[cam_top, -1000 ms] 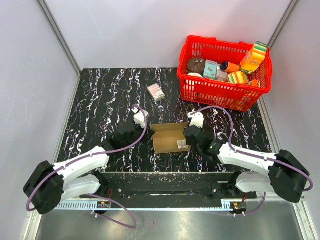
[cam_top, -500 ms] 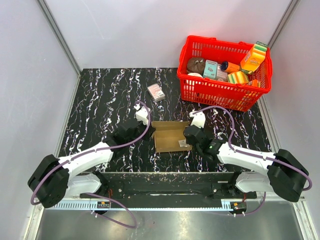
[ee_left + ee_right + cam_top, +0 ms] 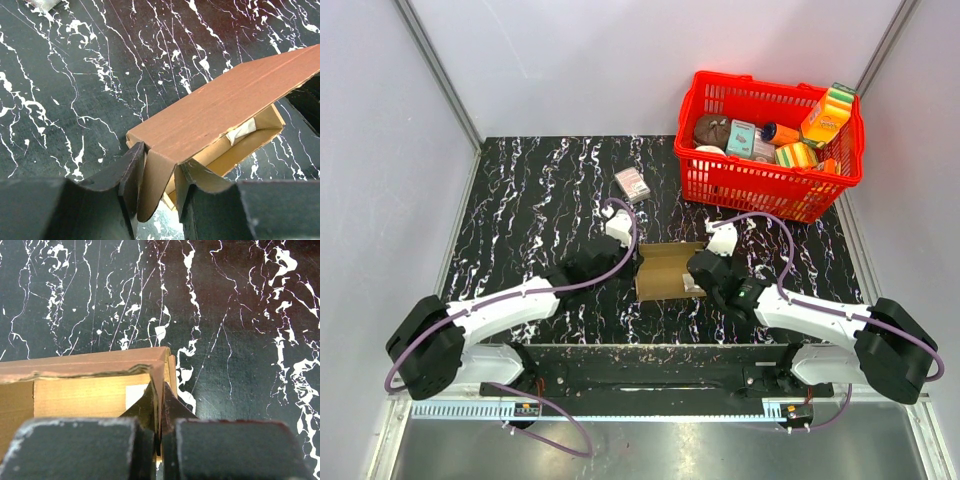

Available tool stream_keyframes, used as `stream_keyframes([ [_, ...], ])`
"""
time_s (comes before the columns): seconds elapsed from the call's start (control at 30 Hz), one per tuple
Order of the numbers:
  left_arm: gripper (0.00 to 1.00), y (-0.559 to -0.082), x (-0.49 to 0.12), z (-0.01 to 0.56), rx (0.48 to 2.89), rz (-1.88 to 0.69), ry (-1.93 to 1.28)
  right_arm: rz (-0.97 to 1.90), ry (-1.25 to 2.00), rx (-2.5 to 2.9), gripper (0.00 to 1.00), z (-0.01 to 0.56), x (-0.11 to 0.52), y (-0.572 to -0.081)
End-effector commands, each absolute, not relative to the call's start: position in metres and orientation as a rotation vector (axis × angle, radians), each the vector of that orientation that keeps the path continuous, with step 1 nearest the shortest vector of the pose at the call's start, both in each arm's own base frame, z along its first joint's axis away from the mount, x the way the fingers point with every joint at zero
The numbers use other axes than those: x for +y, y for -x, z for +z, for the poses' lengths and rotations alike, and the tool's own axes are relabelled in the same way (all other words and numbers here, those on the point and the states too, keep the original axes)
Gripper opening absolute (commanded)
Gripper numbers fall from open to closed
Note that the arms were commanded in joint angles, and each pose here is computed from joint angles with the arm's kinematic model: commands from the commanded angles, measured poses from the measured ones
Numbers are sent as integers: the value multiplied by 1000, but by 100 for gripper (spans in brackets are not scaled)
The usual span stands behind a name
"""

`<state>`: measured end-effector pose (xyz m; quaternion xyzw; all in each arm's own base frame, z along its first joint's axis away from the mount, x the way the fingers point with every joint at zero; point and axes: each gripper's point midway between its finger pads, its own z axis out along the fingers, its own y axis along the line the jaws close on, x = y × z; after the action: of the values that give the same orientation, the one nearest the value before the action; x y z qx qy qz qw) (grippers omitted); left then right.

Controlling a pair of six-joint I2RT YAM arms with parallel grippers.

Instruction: Fold the paper box

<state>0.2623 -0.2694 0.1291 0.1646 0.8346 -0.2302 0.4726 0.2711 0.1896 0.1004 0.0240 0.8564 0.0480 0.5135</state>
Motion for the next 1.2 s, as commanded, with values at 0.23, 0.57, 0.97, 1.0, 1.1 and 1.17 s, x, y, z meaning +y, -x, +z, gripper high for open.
stream_keyframes([
  [0.23,25,-267,-285,136,2077,-452,-353,235,-183,1953,0,129,205,-280],
  [0.57,20,-273,-285,144,2062,-443,-306,269,-228,1936,0,127,212,-278],
  [0.97,20,-283,-293,159,2070,-440,-229,243,-277,1901,0,127,223,-267],
  [1.0,20,-284,-293,156,2076,-440,-221,252,-278,1899,0,126,227,-265],
  [1.1,19,-283,-293,152,2079,-454,-189,251,-279,1891,0,124,228,-264],
  [1.17,18,-282,-291,150,2076,-461,-181,257,-279,1887,0,124,229,-264],
])
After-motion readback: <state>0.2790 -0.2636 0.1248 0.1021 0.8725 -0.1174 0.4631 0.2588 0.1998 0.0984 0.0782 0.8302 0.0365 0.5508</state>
